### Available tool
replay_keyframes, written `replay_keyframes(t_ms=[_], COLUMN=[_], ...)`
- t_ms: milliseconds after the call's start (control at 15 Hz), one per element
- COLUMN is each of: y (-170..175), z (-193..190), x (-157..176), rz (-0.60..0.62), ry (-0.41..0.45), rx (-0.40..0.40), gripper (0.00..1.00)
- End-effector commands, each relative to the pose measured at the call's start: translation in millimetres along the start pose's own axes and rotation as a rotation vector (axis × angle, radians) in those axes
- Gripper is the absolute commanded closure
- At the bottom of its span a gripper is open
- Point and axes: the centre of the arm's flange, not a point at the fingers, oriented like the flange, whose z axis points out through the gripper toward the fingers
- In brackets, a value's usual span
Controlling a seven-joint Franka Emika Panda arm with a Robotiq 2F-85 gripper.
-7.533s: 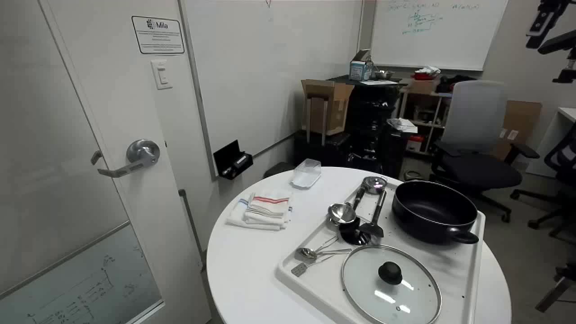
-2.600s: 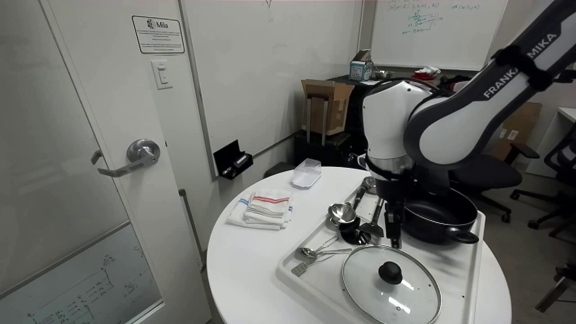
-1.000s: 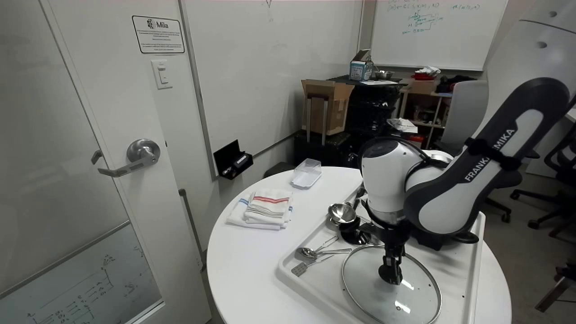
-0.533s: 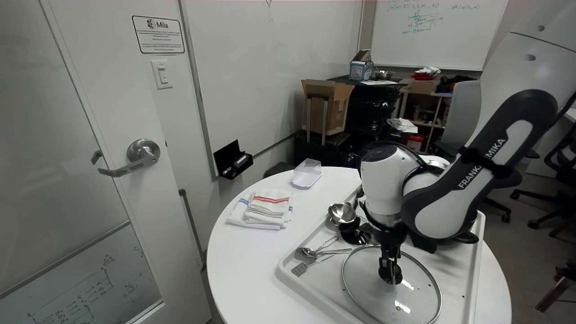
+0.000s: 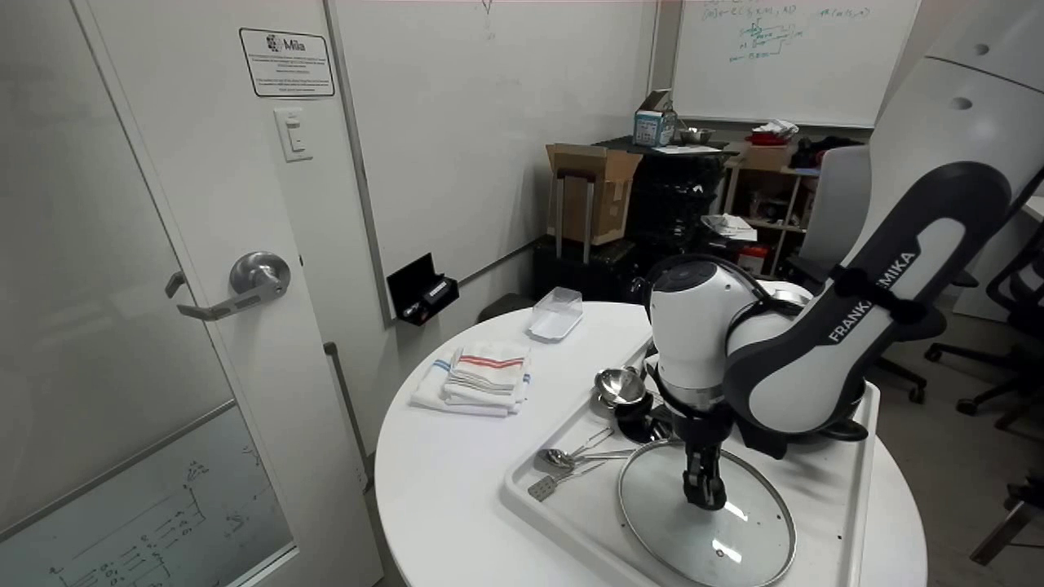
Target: Pick up the lid from the table and put it on the pot
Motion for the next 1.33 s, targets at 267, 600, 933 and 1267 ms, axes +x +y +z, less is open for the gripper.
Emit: replay_keyframes(t_ms=[267, 600, 933, 1267], y=[-23.0, -46.2, -51.0, -38.2], z=[-17.9, -36.9, -55.5, -75.6], x=[-8.9, -25.6, -44.9, -62.0], rz=[-0.032, -0.075, -0.08, -0.032], ry=[0.073, 0.144, 0.178, 0.182], rx=[-0.015, -0.019, -0.014, -0.011], gripper=[0.74, 0.74, 0.74, 0.74])
